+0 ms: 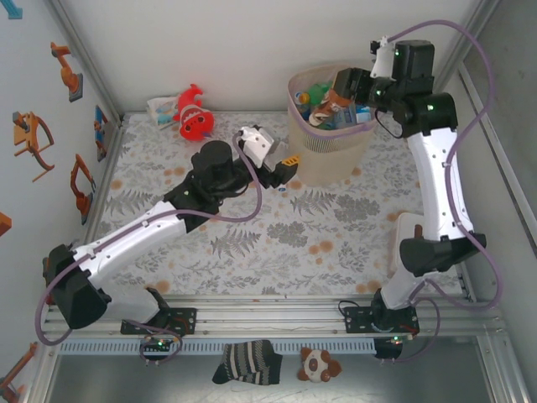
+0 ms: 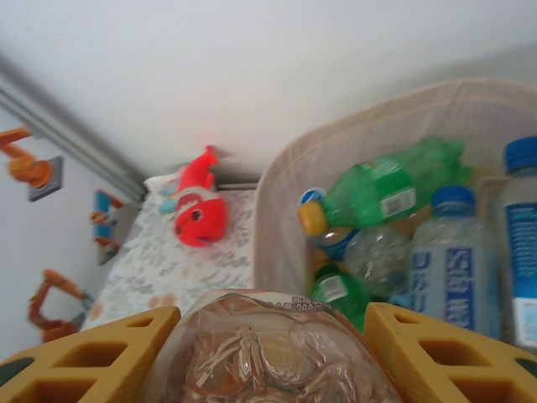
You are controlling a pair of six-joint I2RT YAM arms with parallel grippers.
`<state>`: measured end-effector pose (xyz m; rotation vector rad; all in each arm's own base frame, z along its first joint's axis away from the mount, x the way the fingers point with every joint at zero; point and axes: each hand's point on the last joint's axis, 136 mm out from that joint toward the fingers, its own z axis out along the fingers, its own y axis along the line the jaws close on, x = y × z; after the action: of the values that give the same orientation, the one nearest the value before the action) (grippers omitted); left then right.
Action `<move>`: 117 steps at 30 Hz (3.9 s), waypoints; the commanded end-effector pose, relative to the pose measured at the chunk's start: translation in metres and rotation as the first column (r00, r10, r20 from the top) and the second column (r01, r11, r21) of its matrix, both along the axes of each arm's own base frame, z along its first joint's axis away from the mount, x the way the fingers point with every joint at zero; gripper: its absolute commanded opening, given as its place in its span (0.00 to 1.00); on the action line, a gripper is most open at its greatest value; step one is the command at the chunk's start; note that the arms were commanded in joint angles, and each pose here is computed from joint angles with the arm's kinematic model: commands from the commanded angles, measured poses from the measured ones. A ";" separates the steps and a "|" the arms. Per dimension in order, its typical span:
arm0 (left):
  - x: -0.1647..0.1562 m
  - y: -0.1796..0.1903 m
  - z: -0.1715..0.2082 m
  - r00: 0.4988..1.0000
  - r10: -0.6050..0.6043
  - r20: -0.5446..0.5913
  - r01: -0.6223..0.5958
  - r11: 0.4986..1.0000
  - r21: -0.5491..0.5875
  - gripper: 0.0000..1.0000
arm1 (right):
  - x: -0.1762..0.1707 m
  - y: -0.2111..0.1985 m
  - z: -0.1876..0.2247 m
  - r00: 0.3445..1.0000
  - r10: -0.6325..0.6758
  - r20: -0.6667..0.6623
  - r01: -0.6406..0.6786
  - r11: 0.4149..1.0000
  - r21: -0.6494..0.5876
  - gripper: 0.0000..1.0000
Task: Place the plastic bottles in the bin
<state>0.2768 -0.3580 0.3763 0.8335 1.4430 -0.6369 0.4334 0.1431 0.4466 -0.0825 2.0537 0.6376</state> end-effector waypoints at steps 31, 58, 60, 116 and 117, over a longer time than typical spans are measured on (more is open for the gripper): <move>0.004 0.029 -0.032 0.992 0.114 -0.052 -0.110 0.991 0.080 0.81 | 0.042 0.019 -0.137 0.943 0.110 -0.313 -0.194 0.948 -0.252 0.38; 0.023 0.032 -0.063 0.983 0.138 -0.121 -0.125 0.986 0.107 0.81 | 0.021 0.035 -0.106 0.963 0.143 -0.227 -0.207 0.935 -0.289 0.76; 0.025 0.031 -0.066 0.982 0.135 -0.131 -0.121 0.987 0.109 0.81 | 0.016 0.032 -0.094 0.970 0.134 -0.201 -0.189 0.938 -0.289 0.76; 0.195 0.019 -0.266 0.499 0.619 -0.607 -0.528 0.772 0.354 0.88 | -0.061 -0.002 -0.026 0.994 0.048 -0.095 -0.071 0.965 -0.252 0.20; 0.195 0.015 -0.271 0.501 0.612 -0.612 -0.517 0.779 0.356 0.89 | -0.065 -0.004 -0.021 0.996 0.039 -0.083 -0.059 0.966 -0.253 0.20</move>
<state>0.4730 -0.3357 0.1109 0.1543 2.3289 -0.3402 0.3810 0.1474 0.4090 -0.3002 2.2377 0.4388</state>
